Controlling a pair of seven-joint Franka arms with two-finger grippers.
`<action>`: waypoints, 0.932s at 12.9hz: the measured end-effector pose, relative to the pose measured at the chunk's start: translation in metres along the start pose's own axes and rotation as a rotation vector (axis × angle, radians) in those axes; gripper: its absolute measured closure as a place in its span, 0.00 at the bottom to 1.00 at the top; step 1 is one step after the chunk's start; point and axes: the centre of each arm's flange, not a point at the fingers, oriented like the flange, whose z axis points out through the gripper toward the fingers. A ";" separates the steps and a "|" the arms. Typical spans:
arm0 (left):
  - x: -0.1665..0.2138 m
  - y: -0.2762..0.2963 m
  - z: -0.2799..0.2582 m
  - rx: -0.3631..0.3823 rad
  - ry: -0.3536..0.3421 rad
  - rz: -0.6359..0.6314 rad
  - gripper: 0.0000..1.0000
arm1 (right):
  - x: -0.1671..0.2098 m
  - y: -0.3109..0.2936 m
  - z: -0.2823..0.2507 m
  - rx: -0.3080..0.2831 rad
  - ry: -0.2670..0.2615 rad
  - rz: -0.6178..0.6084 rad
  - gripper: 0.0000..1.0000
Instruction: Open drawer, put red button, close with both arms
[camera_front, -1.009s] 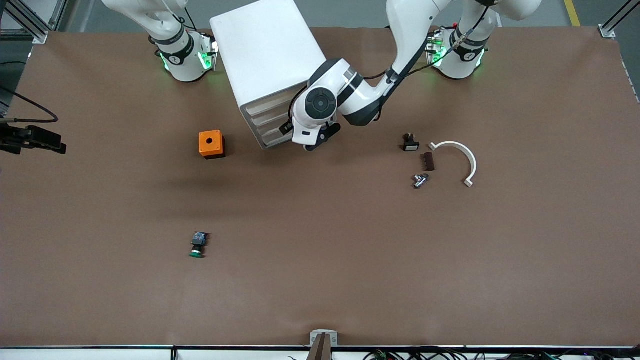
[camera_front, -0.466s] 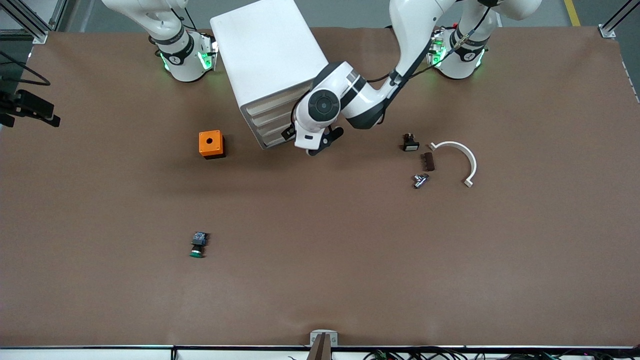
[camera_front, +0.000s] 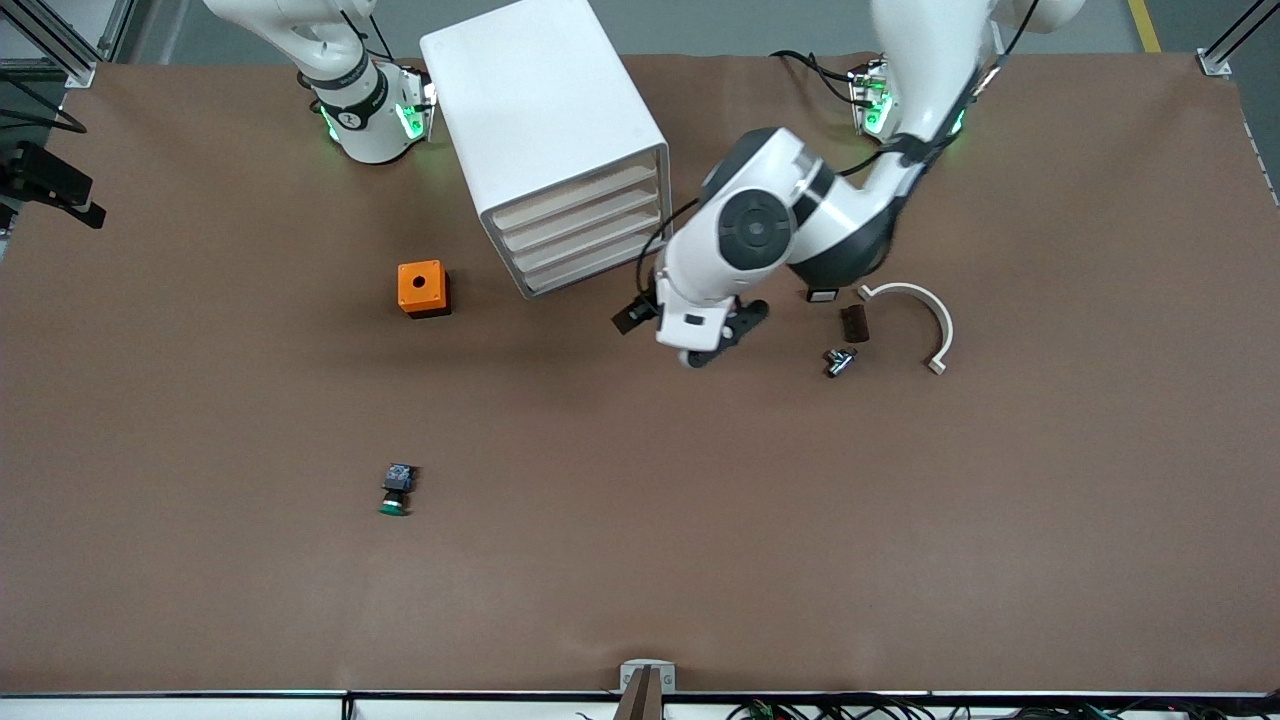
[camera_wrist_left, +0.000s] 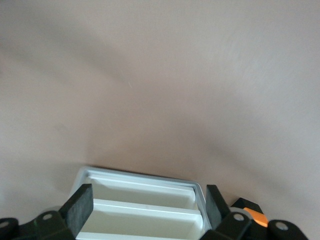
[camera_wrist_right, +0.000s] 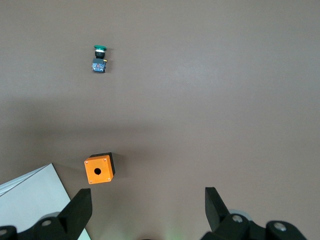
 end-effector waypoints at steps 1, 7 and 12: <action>0.020 -0.012 -0.036 -0.011 0.019 0.023 0.00 | 0.001 0.000 0.002 0.000 0.001 0.000 0.00; 0.110 -0.134 -0.197 -0.005 0.065 0.235 0.00 | 0.002 -0.001 0.005 0.000 0.003 -0.002 0.00; 0.160 -0.221 -0.244 0.052 0.039 0.452 0.00 | 0.003 -0.001 0.006 -0.001 0.007 -0.002 0.00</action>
